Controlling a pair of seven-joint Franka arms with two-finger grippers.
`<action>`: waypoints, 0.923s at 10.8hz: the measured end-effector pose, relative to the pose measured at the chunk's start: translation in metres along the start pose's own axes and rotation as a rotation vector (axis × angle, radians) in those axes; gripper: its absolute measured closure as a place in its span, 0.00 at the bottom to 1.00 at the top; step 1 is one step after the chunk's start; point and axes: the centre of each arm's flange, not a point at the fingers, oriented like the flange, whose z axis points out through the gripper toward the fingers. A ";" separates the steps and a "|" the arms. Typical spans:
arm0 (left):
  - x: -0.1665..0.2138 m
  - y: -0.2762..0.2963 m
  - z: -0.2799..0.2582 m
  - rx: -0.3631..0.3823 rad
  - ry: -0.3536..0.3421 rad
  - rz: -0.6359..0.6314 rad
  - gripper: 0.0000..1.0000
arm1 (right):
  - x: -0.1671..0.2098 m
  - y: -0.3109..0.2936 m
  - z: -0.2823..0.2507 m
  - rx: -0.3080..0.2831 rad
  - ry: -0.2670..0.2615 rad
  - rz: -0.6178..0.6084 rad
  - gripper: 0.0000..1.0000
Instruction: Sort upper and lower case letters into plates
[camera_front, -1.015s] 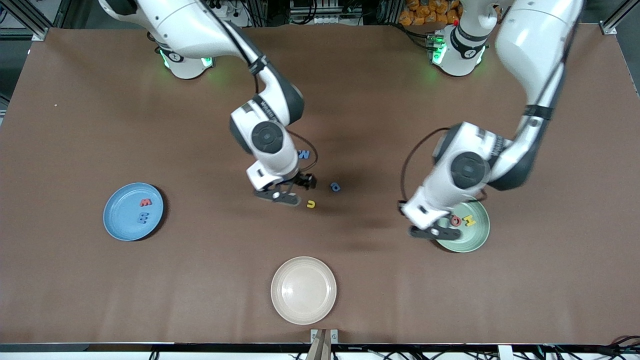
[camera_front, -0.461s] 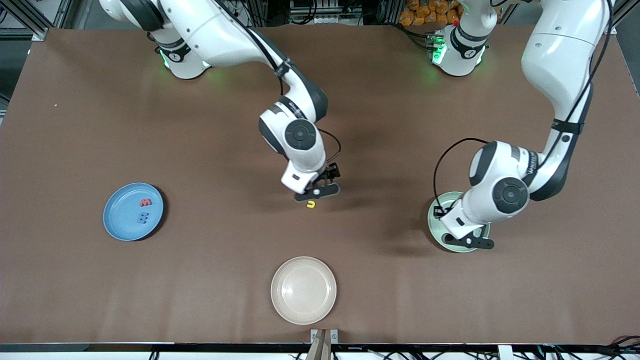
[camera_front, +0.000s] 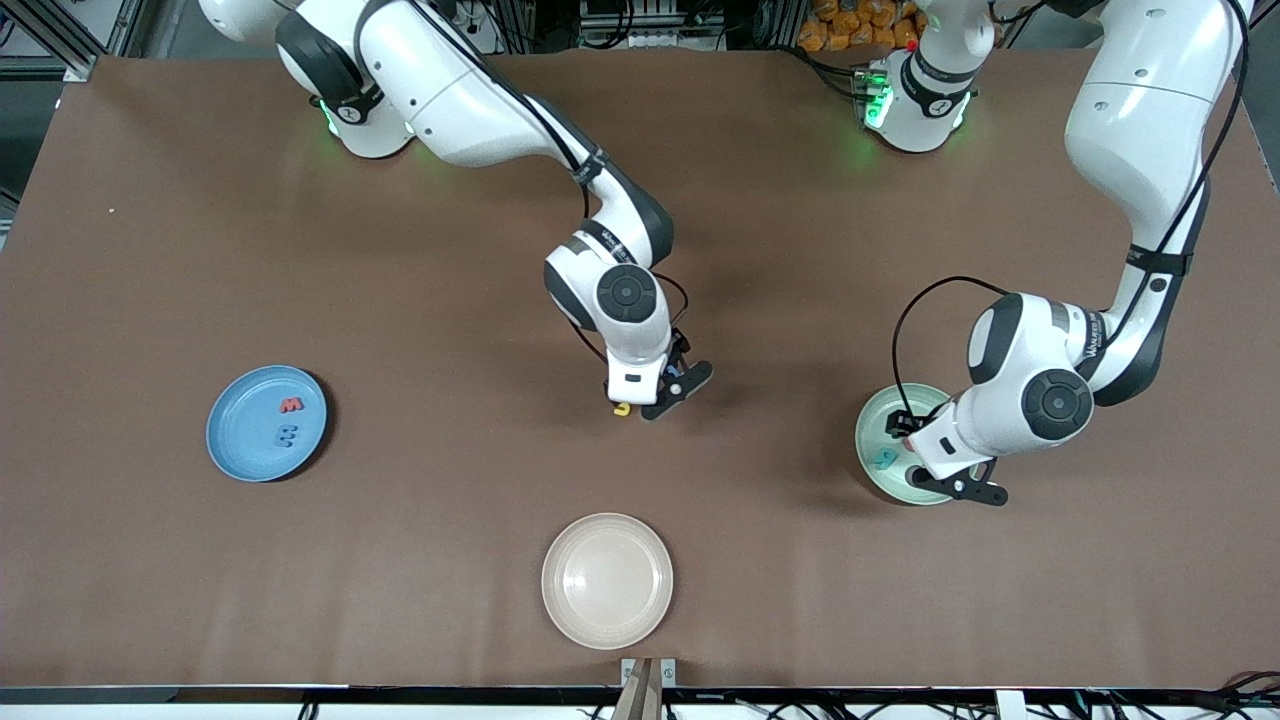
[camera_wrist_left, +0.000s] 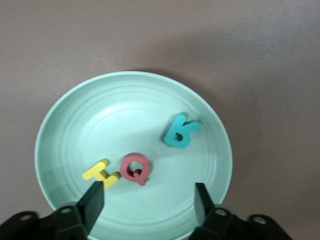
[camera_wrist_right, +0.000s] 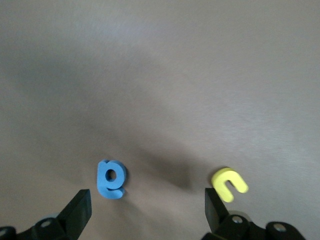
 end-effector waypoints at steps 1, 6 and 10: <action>0.001 0.006 -0.002 -0.006 0.004 0.004 0.03 | -0.003 -0.015 0.011 -0.008 -0.009 -0.027 0.00; -0.002 0.063 -0.050 -0.091 0.016 -0.019 0.00 | -0.005 -0.038 0.017 -0.072 0.002 -0.089 0.00; -0.010 0.121 -0.072 -0.115 0.008 -0.084 0.00 | 0.003 -0.030 0.012 -0.110 0.064 -0.112 0.00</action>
